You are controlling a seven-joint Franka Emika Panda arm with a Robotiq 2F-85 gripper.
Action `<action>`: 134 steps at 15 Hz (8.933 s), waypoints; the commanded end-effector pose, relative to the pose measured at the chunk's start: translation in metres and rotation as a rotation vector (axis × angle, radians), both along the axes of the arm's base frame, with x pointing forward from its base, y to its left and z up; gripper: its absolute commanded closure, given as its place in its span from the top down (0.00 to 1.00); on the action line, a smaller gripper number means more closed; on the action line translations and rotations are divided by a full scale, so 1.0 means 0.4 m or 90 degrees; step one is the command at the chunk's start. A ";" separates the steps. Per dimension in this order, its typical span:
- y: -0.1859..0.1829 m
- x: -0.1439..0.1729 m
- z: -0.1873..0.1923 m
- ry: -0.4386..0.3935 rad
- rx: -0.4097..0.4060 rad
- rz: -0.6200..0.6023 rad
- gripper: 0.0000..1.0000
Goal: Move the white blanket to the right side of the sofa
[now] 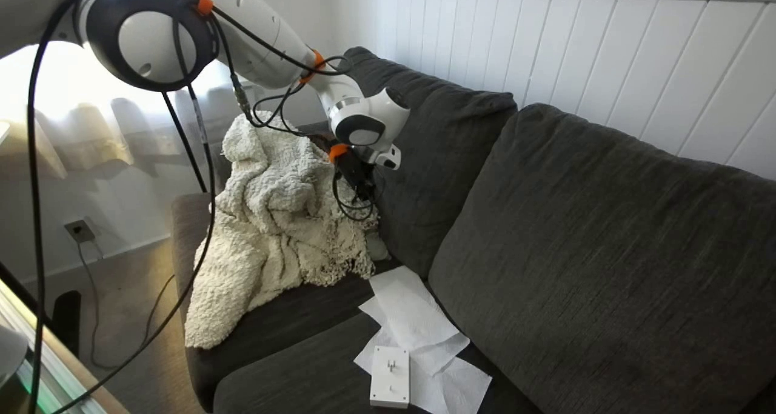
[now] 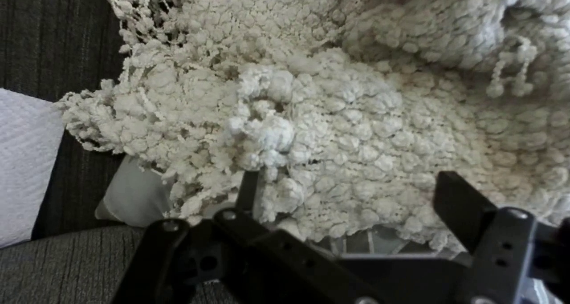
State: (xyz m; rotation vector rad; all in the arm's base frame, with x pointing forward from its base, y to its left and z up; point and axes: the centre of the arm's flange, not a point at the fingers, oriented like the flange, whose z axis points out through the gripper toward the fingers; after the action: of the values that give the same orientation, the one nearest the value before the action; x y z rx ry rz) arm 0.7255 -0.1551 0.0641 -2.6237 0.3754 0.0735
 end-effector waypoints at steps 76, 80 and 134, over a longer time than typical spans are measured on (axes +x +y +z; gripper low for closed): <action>-0.276 -0.162 0.384 -0.042 0.127 -0.030 0.01; -0.386 -0.238 0.528 -0.137 0.152 -0.063 0.01; -1.622 -0.690 0.644 -0.159 -0.340 -0.885 0.36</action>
State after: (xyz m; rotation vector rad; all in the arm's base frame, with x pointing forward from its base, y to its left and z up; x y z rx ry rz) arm 0.4077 -0.7424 0.3117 -2.1405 2.1909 -0.8696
